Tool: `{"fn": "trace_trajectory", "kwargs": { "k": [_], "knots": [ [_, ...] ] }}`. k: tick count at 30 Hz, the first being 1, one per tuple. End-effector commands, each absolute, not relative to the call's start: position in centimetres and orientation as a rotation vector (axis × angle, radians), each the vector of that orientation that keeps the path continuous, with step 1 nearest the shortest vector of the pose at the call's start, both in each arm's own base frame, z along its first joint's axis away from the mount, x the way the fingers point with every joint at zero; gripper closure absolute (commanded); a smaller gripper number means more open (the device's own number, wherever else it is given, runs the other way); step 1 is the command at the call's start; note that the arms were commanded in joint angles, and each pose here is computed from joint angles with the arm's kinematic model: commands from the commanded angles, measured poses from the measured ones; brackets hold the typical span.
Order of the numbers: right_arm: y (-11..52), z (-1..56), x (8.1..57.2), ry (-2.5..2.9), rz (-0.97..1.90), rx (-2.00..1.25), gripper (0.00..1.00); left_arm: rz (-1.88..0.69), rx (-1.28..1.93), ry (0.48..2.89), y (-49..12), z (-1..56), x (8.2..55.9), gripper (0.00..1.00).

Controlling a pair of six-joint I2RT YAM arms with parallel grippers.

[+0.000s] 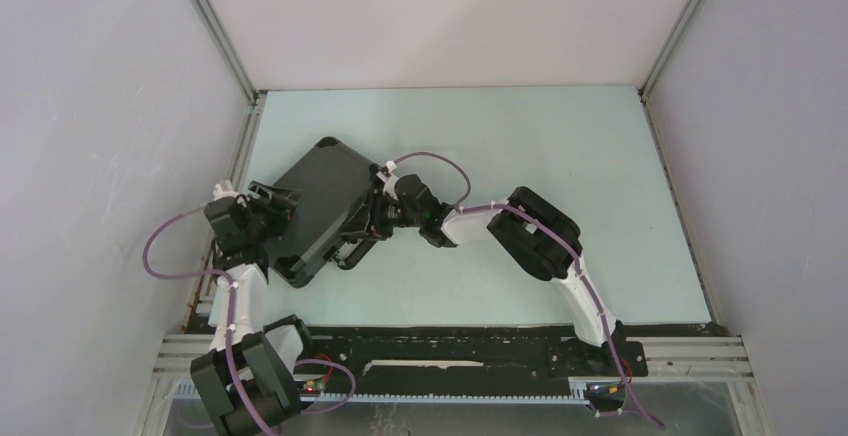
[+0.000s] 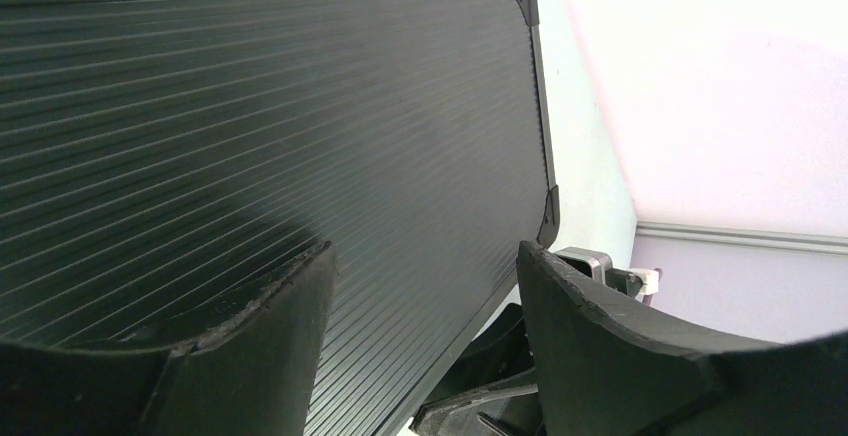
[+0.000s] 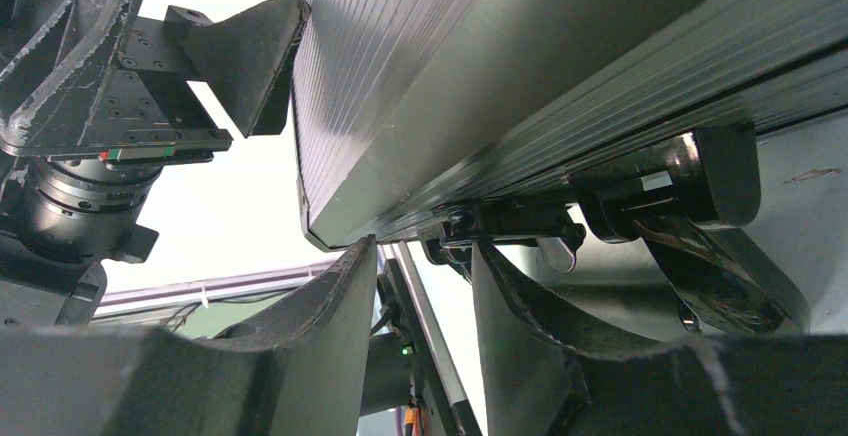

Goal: Pack up texas hold em set

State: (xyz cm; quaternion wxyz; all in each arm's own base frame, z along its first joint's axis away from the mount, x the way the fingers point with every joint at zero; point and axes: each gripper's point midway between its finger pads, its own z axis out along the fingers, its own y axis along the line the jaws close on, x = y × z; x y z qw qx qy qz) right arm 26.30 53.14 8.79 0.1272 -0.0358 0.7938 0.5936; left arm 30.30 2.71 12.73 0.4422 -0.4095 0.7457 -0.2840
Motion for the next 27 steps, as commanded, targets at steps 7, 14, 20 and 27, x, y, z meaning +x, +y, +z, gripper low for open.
{"fn": "trace_trajectory", "kwargs": {
  "k": [7, 14, 20, 27],
  "knots": [
    [53.9, 15.0, 27.7, 2.128, 1.747, -0.155, 0.51, -0.544, -1.231, 2.034, 3.5, 5.8, 26.1, 0.26],
    [53.5, 16.3, 28.3, 2.099, 1.76, -0.148, 0.51, -0.538, -1.232, 2.032, 3.6, 5.8, 26.1, 0.26],
    [53.6, 18.0, 28.4, 2.059, 1.789, -0.144, 0.51, -0.532, -1.238, 2.033, 3.7, 5.8, 26.0, 0.26],
    [54.3, 16.5, 28.6, 2.099, 1.782, -0.144, 0.52, -0.527, -1.235, 2.032, 3.7, 5.8, 26.0, 0.26]
  ]
}}
